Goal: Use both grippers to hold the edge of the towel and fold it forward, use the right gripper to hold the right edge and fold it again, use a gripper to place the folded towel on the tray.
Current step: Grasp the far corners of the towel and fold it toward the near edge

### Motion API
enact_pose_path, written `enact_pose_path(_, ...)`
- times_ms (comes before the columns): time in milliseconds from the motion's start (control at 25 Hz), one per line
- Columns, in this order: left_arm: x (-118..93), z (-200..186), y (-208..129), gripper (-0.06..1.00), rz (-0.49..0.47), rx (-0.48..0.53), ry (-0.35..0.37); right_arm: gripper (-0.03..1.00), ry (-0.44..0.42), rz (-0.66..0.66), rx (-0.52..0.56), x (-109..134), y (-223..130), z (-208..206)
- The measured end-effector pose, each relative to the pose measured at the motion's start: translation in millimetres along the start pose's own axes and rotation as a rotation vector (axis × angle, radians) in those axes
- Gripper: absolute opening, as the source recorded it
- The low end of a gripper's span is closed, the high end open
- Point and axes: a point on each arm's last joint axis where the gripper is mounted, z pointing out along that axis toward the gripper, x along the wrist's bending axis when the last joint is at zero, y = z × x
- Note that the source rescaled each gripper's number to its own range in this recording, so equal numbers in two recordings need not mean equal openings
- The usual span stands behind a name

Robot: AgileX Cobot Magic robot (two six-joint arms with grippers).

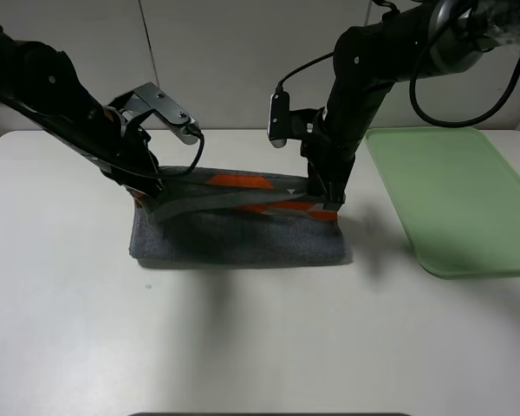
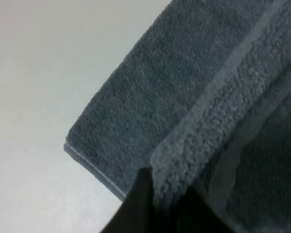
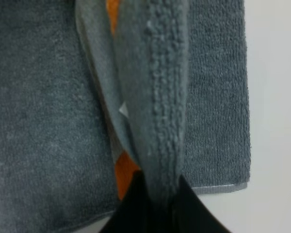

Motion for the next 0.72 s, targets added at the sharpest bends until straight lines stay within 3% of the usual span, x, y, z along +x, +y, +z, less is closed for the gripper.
enact_pose_path(360, 2.1, -0.1, 3.5, 0.0, 0.004, -0.039, 0.023, 0.0, -0.002, 0.002, 0.003, -0.2, -0.3, 0.0)
enact_pose_path(480, 2.4, -0.1, 3.6, 0.09, 0.01, -0.04, 0.026, 0.0, -0.004, -0.001, 0.007, -0.3, -0.7, 0.0)
enact_pose_path(560, 3.6, -0.2, 3.1, 0.25, 0.01, -0.039, 0.029, 0.02, -0.011, 0.008, 0.017, -1.0, -1.6, 0.0)
enact_pose_path(600, 4.2, -0.2, 2.8, 0.38, 0.007, -0.038, 0.03, 0.08, -0.016, 0.028, 0.02, -1.4, -1.8, 0.0)
enact_pose_path(680, 5.2, -0.2, 2.5, 0.65, 0.0, -0.039, 0.032, 0.42, -0.041, 0.097, 0.013, -3.6, -1.4, 0.0)
enact_pose_path(720, 5.6, -0.1, 2.2, 0.78, -0.003, -0.039, 0.033, 0.65, -0.06, 0.133, 0.012, -5.3, -1.5, -0.1)
